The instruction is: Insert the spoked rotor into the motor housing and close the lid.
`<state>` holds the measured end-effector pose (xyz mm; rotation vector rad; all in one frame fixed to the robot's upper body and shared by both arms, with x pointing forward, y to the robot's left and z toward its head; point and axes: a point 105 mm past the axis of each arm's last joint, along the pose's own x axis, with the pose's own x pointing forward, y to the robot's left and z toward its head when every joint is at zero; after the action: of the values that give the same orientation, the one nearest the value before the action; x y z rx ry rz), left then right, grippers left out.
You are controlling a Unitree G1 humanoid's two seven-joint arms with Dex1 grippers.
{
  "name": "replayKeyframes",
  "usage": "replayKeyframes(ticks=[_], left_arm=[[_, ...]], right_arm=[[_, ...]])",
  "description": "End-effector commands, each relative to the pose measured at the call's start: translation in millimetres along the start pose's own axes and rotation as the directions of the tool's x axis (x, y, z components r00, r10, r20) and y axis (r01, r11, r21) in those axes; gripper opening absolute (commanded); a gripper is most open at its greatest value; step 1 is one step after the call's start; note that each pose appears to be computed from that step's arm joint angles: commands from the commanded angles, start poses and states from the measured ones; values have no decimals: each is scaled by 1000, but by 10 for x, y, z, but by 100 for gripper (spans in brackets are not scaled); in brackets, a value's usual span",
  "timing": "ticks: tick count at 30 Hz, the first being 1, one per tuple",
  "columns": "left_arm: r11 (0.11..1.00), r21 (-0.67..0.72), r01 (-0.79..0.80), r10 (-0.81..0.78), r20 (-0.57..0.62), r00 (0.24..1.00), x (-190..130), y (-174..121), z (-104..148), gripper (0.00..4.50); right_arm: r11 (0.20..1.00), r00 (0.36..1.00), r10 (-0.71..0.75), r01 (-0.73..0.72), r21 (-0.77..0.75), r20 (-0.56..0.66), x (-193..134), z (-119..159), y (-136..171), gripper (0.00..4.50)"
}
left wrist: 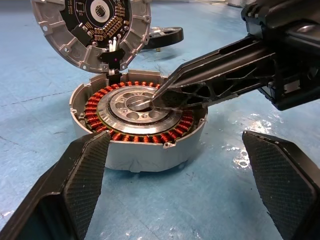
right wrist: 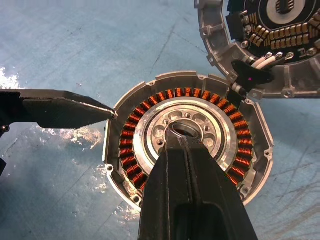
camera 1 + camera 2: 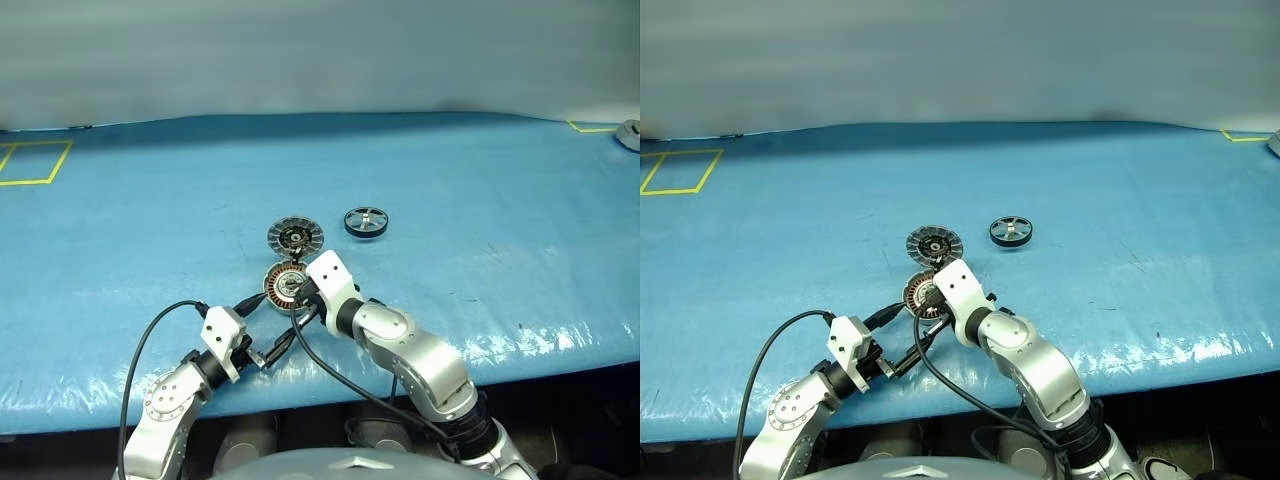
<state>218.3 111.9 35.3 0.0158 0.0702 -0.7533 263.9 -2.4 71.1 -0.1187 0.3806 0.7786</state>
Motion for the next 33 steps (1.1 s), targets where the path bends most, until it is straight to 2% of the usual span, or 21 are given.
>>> replayKeyframes(ticks=[1,13,19,26,33], left_arm=[[1000,8,15,-15,18,1000,21,-29,44,450],[1000,12,23,-23,17,1000,30,-31,43,450],[1000,12,21,-21,14,1000,23,-32,36,450],[1000,9,26,-27,14,1000,31,-41,30,450],[1000,10,23,-23,15,1000,34,-36,30,450]], right_arm=[[1000,996,-29,28,15,86,-9,141,-44,2],[998,992,-52,49,25,114,-4,168,-77,2],[1000,999,22,-21,-20,30,-58,92,31,2],[999,999,31,-30,-23,30,-59,130,46,2],[998,998,53,-54,-16,-29,-46,40,84,2]])
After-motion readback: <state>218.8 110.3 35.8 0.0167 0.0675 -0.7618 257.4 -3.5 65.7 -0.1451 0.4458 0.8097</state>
